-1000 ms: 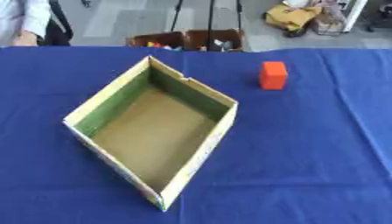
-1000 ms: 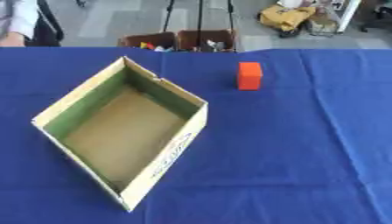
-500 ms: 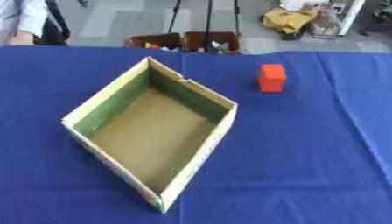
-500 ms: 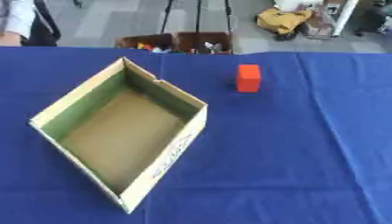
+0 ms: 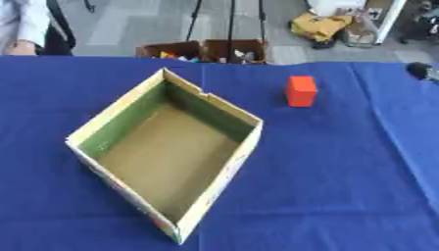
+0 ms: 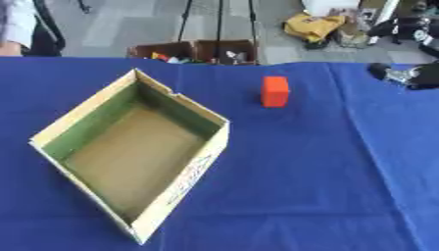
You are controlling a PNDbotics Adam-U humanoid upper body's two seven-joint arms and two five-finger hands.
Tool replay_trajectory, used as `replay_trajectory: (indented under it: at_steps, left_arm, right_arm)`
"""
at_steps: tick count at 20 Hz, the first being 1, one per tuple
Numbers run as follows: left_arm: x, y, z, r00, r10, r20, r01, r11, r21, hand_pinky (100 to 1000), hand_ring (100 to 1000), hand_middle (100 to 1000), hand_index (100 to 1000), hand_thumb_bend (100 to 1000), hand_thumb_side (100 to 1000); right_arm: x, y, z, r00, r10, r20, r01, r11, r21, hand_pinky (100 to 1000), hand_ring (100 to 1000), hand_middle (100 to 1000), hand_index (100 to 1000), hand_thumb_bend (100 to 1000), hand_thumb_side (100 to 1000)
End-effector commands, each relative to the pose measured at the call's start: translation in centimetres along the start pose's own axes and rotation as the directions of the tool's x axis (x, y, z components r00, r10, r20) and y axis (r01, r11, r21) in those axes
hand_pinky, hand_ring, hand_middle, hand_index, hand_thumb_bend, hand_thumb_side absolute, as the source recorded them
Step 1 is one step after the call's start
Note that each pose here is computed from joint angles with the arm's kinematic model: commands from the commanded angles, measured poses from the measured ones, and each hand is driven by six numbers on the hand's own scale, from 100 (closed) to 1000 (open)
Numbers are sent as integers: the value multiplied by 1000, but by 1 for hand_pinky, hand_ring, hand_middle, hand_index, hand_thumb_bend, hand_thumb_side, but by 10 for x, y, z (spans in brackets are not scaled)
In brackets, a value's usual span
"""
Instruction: Pick up objects on the table and place them in the box.
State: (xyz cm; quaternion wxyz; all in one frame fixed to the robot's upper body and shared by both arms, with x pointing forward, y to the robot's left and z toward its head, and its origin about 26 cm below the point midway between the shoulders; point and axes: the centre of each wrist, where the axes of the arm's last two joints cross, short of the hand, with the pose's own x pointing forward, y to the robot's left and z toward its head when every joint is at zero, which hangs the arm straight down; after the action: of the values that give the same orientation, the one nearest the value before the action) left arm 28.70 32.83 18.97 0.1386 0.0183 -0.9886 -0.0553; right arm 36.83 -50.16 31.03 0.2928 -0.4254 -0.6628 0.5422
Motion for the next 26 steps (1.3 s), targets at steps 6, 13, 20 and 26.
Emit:
replay_trajectory:
  at_steps: [6,13,20,26]
  left_arm:
    - [3,-2,-8,1000,10,27,-10,1000,-17,554,719,834,917,100,903]
    - [2,-6,-9,999,24,30,-23,999,-27,553,718,836,917,100,903]
    - [1,-9,-11,999,35,37,-34,999,-37,552,718,837,917,100,903]
    - [0,-13,-13,998,44,51,-42,998,-47,552,718,838,918,100,901]
  right_arm:
    - [-1,1,-13,999,33,5,-33,998,60,861,888,874,946,392,816]
    - [6,5,-35,1000,7,19,-7,999,36,867,885,854,942,488,824]
    - [13,2,-53,1000,-5,-1,5,1000,-15,871,880,847,944,495,817]
    - [14,1,-64,999,-31,-18,30,999,-26,880,880,841,944,509,797]
